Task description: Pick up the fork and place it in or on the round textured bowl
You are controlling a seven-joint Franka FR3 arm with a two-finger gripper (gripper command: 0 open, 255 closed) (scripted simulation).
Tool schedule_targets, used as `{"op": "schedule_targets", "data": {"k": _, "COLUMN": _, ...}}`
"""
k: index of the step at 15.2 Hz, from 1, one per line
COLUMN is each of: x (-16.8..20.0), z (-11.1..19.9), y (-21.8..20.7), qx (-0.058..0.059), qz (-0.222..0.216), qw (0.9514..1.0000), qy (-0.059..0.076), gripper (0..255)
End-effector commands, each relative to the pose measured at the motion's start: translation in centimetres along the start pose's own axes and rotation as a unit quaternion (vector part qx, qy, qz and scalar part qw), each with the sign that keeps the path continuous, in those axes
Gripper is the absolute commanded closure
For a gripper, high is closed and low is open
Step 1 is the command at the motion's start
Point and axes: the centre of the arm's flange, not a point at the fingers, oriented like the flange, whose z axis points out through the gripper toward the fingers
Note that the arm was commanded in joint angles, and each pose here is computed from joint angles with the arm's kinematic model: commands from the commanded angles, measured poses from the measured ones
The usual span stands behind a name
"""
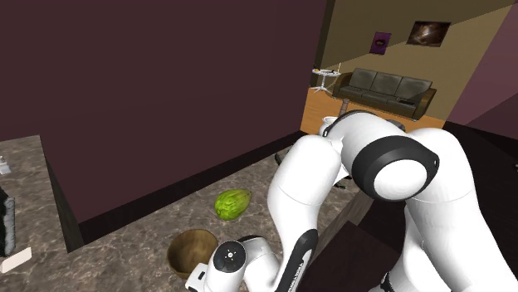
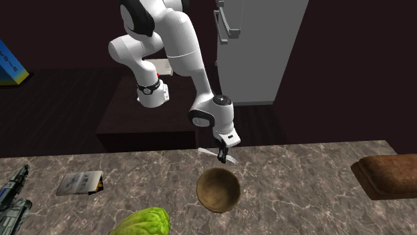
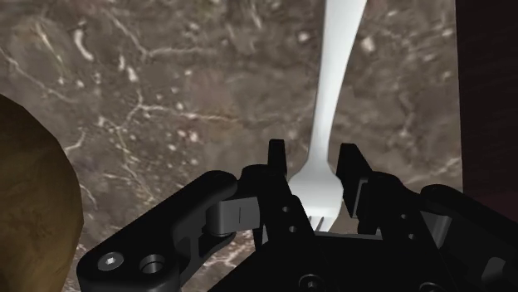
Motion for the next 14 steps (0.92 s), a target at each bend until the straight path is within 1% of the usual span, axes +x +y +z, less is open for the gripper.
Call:
{"op": "schedule_targets", "data": {"k": 1, "x": 0.1, "z": -0.5, "y": 0.0, "qx": 0.000, "qz": -0.001, "qw": 1.0000, "qy": 0.000, "gripper": 255}}
{"op": "schedule_targets", "data": {"k": 14, "x": 0.9, "z": -7.3, "y": 0.7, "qx": 0.000, "qz": -0.001, "qw": 1.0000, "qy": 0.000, "gripper": 255}}
